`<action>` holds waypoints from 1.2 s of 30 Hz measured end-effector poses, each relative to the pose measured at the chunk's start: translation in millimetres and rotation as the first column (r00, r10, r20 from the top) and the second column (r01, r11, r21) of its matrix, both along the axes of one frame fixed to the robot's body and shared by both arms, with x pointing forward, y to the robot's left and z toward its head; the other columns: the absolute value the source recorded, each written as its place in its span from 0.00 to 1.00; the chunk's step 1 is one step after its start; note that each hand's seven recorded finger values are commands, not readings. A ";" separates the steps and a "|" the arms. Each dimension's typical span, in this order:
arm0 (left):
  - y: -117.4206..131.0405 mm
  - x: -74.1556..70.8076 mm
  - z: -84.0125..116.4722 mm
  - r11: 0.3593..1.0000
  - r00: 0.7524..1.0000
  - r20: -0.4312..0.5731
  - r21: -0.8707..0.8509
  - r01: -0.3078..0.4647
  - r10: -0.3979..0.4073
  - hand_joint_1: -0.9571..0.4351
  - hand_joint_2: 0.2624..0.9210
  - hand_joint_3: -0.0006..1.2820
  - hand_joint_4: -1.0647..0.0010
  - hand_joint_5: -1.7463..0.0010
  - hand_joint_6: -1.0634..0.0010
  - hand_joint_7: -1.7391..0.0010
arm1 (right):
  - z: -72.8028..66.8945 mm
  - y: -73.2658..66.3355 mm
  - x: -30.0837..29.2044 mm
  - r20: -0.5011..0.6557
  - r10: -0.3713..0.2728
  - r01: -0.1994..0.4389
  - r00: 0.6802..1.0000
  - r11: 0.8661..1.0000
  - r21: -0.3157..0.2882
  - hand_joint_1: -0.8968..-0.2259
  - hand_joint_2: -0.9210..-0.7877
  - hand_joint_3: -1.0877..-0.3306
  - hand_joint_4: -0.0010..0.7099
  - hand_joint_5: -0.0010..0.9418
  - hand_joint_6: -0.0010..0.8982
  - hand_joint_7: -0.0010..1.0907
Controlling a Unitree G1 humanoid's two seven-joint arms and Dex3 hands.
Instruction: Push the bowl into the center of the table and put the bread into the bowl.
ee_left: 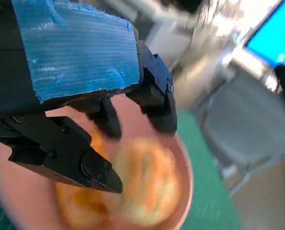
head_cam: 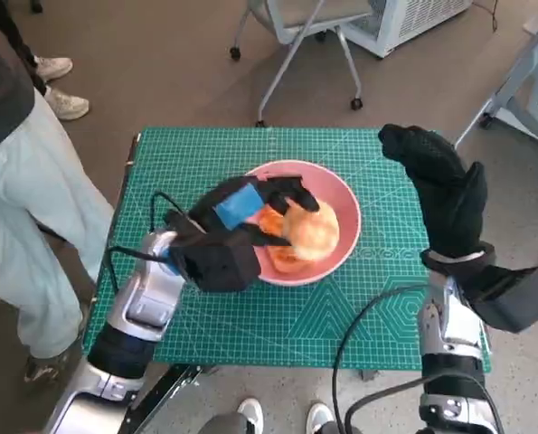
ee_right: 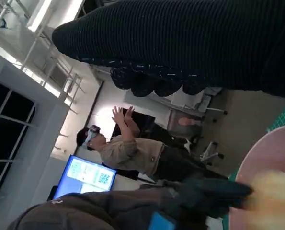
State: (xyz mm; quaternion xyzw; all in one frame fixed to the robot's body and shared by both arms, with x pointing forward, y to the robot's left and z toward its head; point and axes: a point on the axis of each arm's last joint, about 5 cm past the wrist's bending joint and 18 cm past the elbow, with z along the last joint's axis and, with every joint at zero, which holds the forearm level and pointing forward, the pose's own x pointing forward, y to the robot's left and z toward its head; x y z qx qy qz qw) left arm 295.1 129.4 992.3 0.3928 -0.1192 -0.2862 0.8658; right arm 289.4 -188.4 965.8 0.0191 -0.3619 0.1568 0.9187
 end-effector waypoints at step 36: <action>51.7 -11.6 53.9 0.762 0.925 0.380 -0.600 0.243 0.004 0.15 1.00 0.39 1.00 1.00 0.85 0.99 | 52.5 11.2 5.0 0.097 -0.030 0.032 0.995 0.999 -0.027 0.32 0.00 0.32 0.26 0.01 0.04 0.48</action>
